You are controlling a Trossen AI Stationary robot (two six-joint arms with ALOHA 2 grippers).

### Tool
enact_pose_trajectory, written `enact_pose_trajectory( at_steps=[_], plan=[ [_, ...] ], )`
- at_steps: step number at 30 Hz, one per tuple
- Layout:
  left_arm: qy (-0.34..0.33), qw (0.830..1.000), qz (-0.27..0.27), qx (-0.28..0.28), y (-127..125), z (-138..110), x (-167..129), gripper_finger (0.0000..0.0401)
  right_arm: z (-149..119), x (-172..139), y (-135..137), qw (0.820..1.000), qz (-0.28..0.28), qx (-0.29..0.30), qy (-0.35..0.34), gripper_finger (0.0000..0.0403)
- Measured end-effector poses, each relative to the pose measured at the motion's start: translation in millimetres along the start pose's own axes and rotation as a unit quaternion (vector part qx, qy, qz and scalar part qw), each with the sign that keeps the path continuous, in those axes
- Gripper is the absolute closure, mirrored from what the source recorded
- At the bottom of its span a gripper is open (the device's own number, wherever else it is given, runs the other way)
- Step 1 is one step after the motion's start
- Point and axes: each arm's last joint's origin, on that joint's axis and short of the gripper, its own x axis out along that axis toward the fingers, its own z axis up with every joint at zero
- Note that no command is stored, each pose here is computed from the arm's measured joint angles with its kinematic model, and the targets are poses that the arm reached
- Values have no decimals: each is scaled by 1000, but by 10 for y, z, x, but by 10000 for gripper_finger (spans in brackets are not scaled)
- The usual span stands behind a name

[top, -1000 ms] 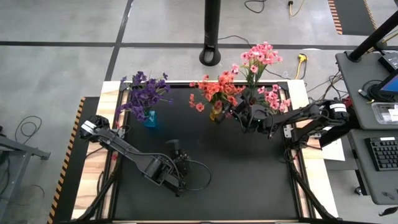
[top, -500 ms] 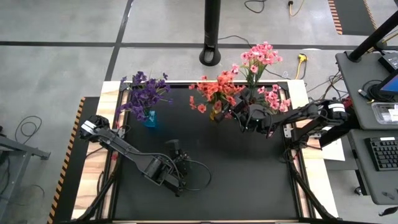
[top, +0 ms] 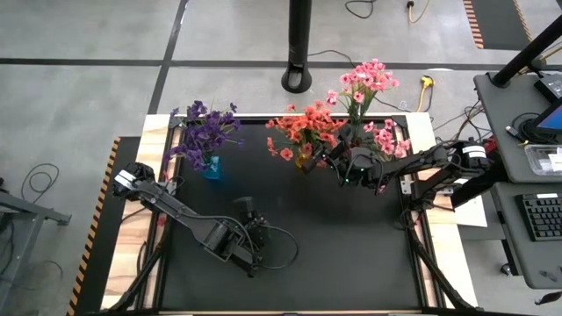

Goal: Sort flowers into vase by color
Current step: Put the orange flowers into the yellow flower vase

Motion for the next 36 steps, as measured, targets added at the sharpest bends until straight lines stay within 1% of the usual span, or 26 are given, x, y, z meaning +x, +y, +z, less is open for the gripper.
enact_pose_trajectory(
  at_steps=[7,12,18,23,27,31,36],
  plan=[
    [0,1000,0,0,0,0,0,233,-7,0,2,1000,1,-2,3,337],
    [0,1000,0,0,0,0,0,233,-29,0,7,1000,3,-11,12,310],
    [0,1000,0,0,1,0,1,233,-65,-15,30,999,7,-25,29,266],
    [0,1000,0,0,0,0,0,233,-42,-68,58,999,-19,-29,37,225],
    [0,1000,0,0,1,1,1,233,-23,-99,81,998,-12,-37,44,194],
    [0,1000,0,0,0,1,0,233,24,-102,94,996,-10,-56,65,168],
    [-2,1000,0,-2,-1,4,1,233,105,-74,99,994,-5,-54,92,137]
  ],
)
